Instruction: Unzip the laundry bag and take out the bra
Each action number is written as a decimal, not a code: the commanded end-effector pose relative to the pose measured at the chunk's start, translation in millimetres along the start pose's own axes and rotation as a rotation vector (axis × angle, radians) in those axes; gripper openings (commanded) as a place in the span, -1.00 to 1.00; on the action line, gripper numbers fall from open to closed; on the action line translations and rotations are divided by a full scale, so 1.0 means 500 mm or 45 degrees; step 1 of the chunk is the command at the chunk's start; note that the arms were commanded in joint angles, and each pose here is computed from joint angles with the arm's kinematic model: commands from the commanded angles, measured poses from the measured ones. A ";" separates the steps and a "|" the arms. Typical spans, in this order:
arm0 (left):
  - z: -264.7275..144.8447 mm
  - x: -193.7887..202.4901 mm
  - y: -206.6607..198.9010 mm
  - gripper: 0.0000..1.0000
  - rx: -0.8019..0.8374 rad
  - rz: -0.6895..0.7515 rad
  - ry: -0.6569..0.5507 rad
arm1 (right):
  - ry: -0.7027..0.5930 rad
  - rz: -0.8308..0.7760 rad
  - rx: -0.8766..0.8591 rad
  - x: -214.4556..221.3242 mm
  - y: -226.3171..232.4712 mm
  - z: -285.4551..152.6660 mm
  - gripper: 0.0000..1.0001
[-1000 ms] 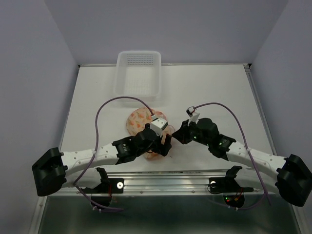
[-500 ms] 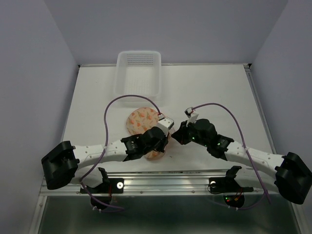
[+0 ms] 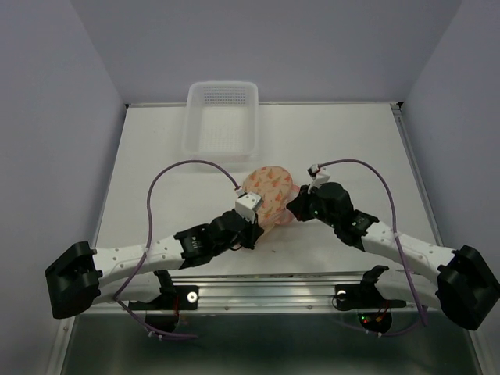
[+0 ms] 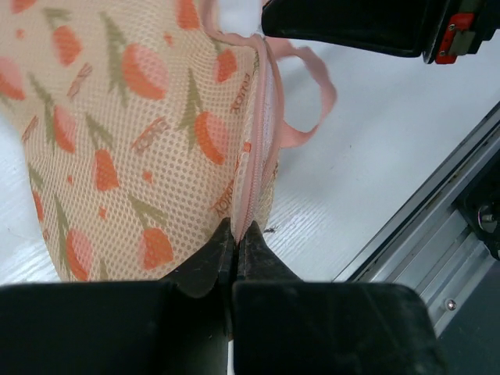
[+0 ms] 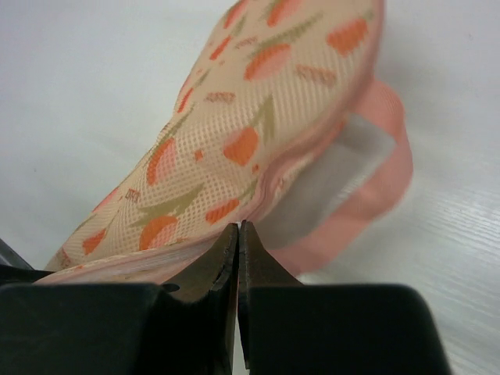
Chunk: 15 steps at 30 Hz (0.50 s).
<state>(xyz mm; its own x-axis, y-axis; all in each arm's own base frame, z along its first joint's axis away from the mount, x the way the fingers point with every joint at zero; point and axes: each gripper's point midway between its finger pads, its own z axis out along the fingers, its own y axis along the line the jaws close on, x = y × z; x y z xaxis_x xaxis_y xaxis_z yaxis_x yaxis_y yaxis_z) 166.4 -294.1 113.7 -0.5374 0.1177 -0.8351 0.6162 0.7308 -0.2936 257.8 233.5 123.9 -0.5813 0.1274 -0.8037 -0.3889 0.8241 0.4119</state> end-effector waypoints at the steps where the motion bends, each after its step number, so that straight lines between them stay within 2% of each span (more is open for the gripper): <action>1: -0.015 0.042 0.023 -0.90 -0.044 -0.051 0.044 | -0.126 -0.051 0.037 -0.079 -0.004 0.003 -0.99; 3: -0.014 0.036 0.046 -0.70 -0.127 -0.062 0.021 | -0.117 -0.077 -0.037 -0.079 0.017 -0.007 -0.99; 5: -0.012 0.027 0.062 -0.33 -0.183 -0.069 0.009 | -0.116 -0.084 -0.059 -0.075 0.021 -0.016 -0.98; 6: -0.010 0.006 0.068 0.07 -0.209 -0.077 -0.016 | -0.102 -0.080 -0.091 -0.069 0.029 -0.020 -0.99; 7: -0.010 0.000 0.071 0.73 -0.216 -0.069 -0.015 | -0.100 -0.078 -0.127 -0.068 0.039 -0.029 -0.99; 8: -0.010 -0.007 0.071 0.90 -0.214 -0.042 -0.021 | -0.094 -0.075 -0.135 -0.063 0.039 -0.032 -0.99; 9: -0.010 -0.023 0.062 0.98 -0.193 -0.033 -0.040 | -0.082 -0.062 -0.150 -0.055 0.041 -0.034 -0.99; 15: -0.009 -0.083 0.006 0.98 -0.047 0.051 -0.095 | -0.043 -0.041 -0.237 -0.026 0.081 -0.037 -0.99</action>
<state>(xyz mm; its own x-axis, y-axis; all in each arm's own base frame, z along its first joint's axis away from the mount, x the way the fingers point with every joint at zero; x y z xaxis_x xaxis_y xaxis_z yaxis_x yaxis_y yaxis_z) 180.1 -272.1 109.3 -0.5460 0.1176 -0.8295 0.5464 0.8005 -0.2461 245.3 239.1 148.1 -0.5536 0.1106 -0.8254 -0.4833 0.7645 0.4266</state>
